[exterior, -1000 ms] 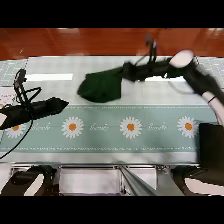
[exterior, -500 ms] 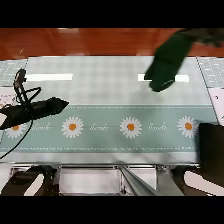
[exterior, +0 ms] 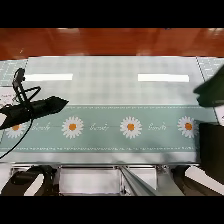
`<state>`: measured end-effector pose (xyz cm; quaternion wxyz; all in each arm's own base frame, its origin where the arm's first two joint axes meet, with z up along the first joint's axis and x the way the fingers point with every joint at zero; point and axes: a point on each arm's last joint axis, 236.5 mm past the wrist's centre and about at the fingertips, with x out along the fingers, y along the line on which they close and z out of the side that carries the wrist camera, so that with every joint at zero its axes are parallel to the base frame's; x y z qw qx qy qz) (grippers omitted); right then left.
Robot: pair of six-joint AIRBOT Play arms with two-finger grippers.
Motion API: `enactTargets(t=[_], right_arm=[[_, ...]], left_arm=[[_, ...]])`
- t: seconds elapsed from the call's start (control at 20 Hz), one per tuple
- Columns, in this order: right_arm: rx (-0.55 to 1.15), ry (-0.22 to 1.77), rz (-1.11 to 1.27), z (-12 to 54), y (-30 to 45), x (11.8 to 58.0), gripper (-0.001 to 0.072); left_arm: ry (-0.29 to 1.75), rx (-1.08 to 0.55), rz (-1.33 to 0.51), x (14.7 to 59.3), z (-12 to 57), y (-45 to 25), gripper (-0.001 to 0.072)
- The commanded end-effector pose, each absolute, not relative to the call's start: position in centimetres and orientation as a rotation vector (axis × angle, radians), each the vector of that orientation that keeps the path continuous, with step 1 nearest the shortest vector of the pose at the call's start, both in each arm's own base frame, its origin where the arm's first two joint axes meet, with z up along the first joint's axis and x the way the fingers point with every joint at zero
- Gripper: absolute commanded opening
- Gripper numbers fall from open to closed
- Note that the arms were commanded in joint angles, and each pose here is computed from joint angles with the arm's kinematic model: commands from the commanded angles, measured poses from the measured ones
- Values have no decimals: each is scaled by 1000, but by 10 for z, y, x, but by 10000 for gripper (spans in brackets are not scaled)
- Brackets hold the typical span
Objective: Fold the shirts.
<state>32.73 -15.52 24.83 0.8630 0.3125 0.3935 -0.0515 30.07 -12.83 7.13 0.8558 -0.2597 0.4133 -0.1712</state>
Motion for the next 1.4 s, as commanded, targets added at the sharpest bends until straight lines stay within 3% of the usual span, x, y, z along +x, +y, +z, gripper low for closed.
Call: enactTargets(t=[0.0, 0.3, 0.45, 0.55, 0.6, 0.7, 0.85, 0.9, 0.95, 1.0, 1.2, 1.35], right_arm=[[704, 1011, -393, 207, -200, 251, 21], [835, 1338, -911, 117, -197, 92, 22], [818, 1483, -1119, 91, -180, 30, 23], [827, 1545, -1161, 77, -169, 12, 24], [841, 1579, -1154, 71, -162, 8, 55], [857, 1618, -1139, 63, -156, 5, 393], [863, 1621, -1119, 60, -160, 11, 414], [878, 1583, -1095, 60, -164, 22, 388], [908, 1501, -1023, 62, -167, 49, 237], [900, 1409, -898, 68, -169, 85, 24], [797, 1065, -362, 133, -134, 264, 23], [553, 981, 47, 168, -14, 374, 23]], left_arm=[[815, -550, -338, 311, 78, -123, 27], [744, -543, -314, 324, 86, -115, 27], [724, -511, -319, 327, 88, -114, 27], [738, -512, -317, 328, 84, -114, 27], [746, -514, -315, 328, 81, -114, 27], [766, -517, -310, 330, 74, -114, 27], [779, -515, -294, 337, 65, -112, 27], [765, -475, -305, 342, 67, -111, 27], [748, -442, -315, 348, 73, -109, 27], [720, -420, -320, 356, 83, -106, 27], [597, -394, -353, 402, 157, -108, 26], [616, -330, -530, 418, 210, -160, 26]])
